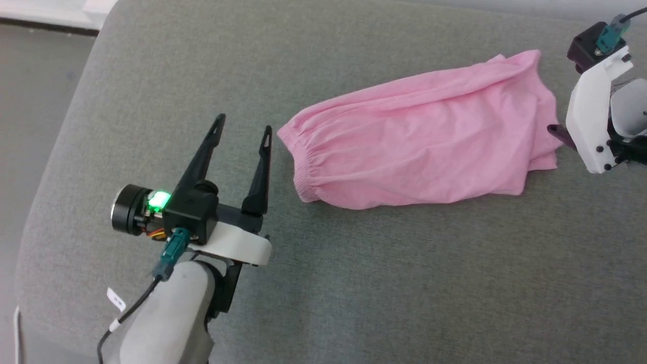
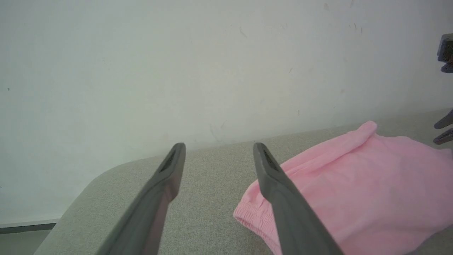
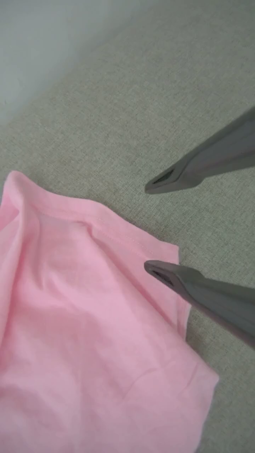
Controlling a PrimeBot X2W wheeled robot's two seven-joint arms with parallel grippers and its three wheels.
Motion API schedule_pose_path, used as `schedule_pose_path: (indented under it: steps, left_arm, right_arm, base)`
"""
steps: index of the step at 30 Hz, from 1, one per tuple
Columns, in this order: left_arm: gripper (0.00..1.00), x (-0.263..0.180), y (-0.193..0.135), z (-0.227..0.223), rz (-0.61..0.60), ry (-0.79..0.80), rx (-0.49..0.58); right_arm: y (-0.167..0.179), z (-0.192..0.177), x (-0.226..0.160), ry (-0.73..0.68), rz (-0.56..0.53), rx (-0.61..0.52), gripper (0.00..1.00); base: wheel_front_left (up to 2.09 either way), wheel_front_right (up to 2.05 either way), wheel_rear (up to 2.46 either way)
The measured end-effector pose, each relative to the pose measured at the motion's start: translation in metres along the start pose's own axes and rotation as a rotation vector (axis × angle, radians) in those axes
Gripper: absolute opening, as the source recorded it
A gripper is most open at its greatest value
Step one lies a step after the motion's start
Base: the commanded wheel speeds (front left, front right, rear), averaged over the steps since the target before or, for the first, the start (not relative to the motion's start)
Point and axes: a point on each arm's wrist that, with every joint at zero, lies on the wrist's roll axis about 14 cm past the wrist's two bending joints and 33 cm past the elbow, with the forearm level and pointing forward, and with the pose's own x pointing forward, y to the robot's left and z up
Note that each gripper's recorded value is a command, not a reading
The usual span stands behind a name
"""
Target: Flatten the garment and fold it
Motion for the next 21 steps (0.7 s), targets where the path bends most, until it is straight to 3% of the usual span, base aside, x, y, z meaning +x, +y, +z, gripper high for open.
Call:
schedule_pose_path:
  steps: [4, 9, 10, 11, 15, 21]
  left_arm:
    - [1.0, 0.0, 0.006, -0.008, 0.018, 0.022, 0.001]
    - [1.0, 0.007, 0.028, -0.002, 0.072, 0.0, 0.026]
    - [1.0, 0.009, 0.031, 0.001, 0.065, -0.009, 0.034]
    - [1.0, 0.011, 0.031, 0.005, 0.055, -0.019, 0.04]
    - [1.0, 0.018, 0.027, 0.008, -0.041, -0.005, 0.083]
    - [1.0, 0.033, -0.002, 0.003, -0.25, 0.171, 0.127]
  right_arm:
    - [0.015, -0.022, 0.028, 0.079, 0.037, 0.0, 1.0]
    - [0.022, -0.023, 0.043, 0.072, 0.06, 0.006, 1.0]
    - [0.023, -0.023, 0.043, 0.071, 0.062, 0.01, 0.73]
    - [0.023, -0.022, 0.043, 0.064, 0.061, 0.01, 0.0]
    - [0.03, -0.019, 0.038, 0.017, 0.065, 0.004, 0.0]
    - [0.03, -0.019, 0.025, -0.03, 0.045, 0.019, 0.0]
  base:
    - [0.0, 0.0, 0.0]
    - [0.0, 0.0, 0.0]
    - [0.0, 0.0, 0.0]
    - [0.0, 0.0, 0.0]
    - [0.0, 0.0, 0.0]
    - [0.0, 0.0, 0.0]
